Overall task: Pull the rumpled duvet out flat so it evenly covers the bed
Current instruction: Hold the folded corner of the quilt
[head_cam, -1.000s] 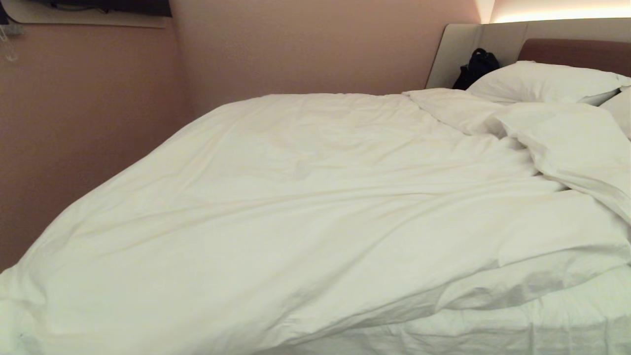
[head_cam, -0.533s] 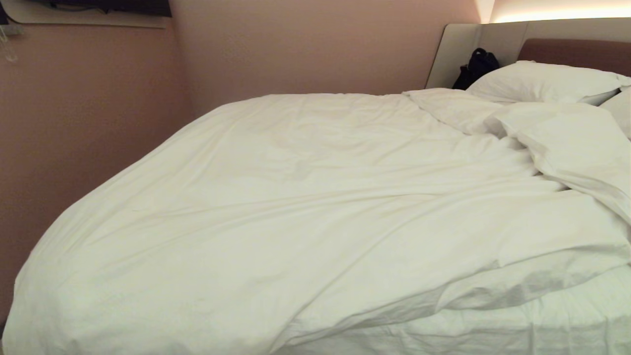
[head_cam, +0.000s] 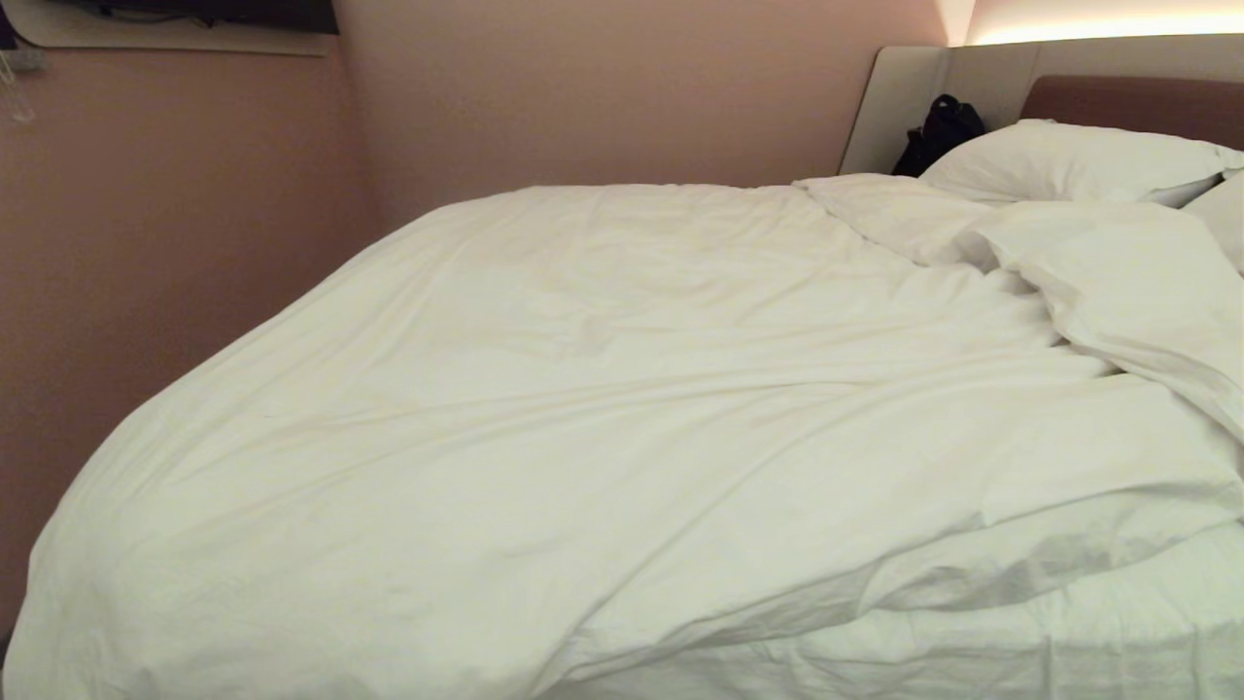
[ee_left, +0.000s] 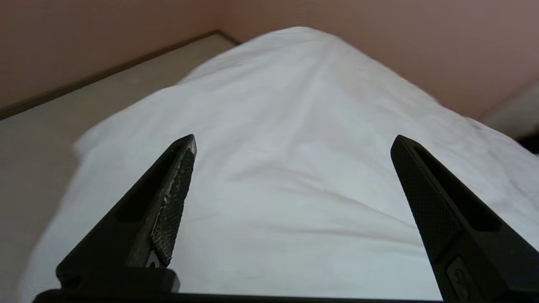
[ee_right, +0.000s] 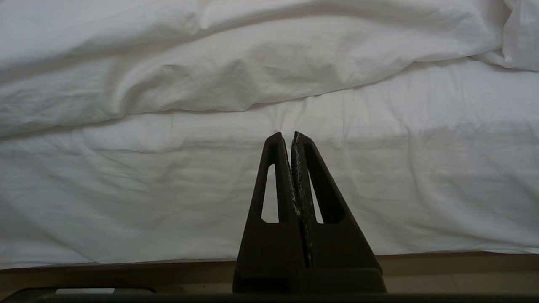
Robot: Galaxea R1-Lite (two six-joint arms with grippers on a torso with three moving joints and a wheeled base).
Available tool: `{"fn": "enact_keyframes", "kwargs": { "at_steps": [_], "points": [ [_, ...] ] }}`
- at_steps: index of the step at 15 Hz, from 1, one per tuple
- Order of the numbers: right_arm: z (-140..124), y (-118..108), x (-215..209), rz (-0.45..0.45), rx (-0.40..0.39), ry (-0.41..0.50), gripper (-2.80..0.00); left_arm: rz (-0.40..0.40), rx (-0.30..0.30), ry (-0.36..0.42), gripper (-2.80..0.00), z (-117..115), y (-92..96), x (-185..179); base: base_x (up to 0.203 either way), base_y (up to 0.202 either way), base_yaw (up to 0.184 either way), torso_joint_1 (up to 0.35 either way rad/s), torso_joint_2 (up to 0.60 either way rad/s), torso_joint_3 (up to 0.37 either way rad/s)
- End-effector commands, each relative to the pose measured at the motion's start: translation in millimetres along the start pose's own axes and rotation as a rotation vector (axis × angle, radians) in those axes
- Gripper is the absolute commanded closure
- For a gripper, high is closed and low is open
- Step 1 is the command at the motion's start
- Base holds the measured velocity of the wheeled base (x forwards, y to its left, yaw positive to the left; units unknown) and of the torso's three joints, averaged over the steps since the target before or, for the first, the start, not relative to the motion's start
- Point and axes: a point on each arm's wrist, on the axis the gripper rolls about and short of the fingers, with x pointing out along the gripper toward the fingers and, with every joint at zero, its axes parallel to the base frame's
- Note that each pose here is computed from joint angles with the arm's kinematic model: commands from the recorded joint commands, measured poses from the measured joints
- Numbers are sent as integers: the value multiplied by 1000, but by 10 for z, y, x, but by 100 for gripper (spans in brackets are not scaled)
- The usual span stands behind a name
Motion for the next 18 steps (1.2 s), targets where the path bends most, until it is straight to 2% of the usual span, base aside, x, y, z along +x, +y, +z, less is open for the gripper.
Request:
{"fn": "enact_keyframes", "kwargs": {
  "at_steps": [1, 3, 4, 5, 12, 14, 16, 18],
  "points": [
    [1, 0, 1, 0, 0, 1, 0, -99, 17, 6, -280, 76, -171, -22, 0, 0, 0, 0, 0, 0],
    [1, 0, 1, 0, 0, 1, 0, -129, 6, 14, -280, 89, -208, -24, 0, 0, 0, 0, 0, 0],
    [1, 0, 1, 0, 0, 1, 0, -138, 10, 16, -78, 90, -221, -31, 0, 0, 0, 0, 0, 0],
    [1, 0, 1, 0, 0, 1, 0, -146, 13, 18, 0, 94, -230, -35, 0, 0, 0, 0, 0, 0],
    [1, 0, 1, 0, 0, 1, 0, -161, 19, 24, 0, 76, -249, -53, 0, 0, 0, 0, 0, 0],
    [1, 0, 1, 0, 0, 1, 0, -166, 40, 10, 0, 43, -307, -108, 0, 0, 0, 0, 0, 0],
    [1, 0, 1, 0, 0, 1, 0, -161, 79, -25, 0, -57, -403, -219, 0, 0, 0, 0, 0, 0],
    [1, 0, 1, 0, 0, 1, 0, -109, 125, -103, 0, -158, -505, -344, 0, 0, 0, 0, 0, 0]
  ]
}}
